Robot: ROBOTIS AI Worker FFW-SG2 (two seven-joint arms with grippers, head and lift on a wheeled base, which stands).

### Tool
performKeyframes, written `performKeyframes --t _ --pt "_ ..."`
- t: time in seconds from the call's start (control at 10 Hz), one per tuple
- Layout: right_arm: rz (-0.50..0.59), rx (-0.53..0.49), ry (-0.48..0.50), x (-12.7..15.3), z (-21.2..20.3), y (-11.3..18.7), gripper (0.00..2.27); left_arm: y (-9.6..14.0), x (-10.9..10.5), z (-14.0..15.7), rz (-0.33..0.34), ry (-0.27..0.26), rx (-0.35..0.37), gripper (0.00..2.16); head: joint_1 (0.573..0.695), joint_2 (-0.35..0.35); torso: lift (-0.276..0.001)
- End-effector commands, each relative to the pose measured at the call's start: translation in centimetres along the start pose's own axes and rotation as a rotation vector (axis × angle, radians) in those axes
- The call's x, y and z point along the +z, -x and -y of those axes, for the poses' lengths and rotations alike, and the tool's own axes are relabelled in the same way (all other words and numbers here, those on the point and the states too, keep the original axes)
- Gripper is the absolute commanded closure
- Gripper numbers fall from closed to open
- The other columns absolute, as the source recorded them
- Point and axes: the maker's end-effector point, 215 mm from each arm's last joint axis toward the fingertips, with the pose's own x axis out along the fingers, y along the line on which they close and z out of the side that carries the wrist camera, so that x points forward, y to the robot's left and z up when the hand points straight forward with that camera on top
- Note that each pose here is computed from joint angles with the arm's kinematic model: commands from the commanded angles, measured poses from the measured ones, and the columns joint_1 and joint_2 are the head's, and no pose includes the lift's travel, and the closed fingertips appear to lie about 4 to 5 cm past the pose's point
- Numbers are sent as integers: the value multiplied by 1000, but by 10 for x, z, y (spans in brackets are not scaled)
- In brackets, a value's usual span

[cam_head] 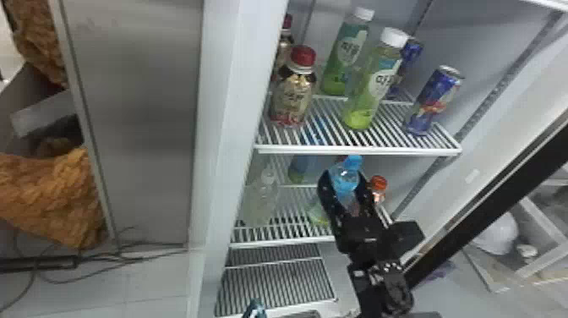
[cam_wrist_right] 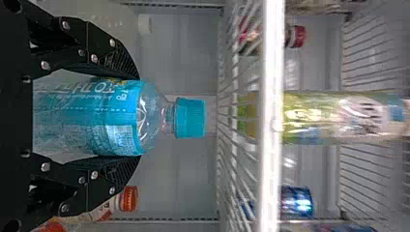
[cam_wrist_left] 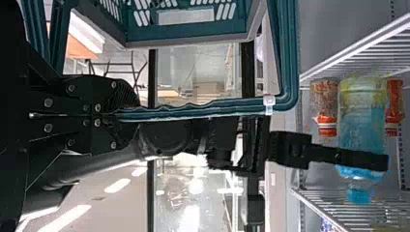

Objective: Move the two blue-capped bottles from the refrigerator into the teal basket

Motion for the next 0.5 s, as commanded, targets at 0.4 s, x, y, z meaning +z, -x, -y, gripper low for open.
performKeyframes --t 0.4 --pt "-39 49 -30 30 -15 59 581 1 2 0 7 0 -1 1136 695 -350 -142"
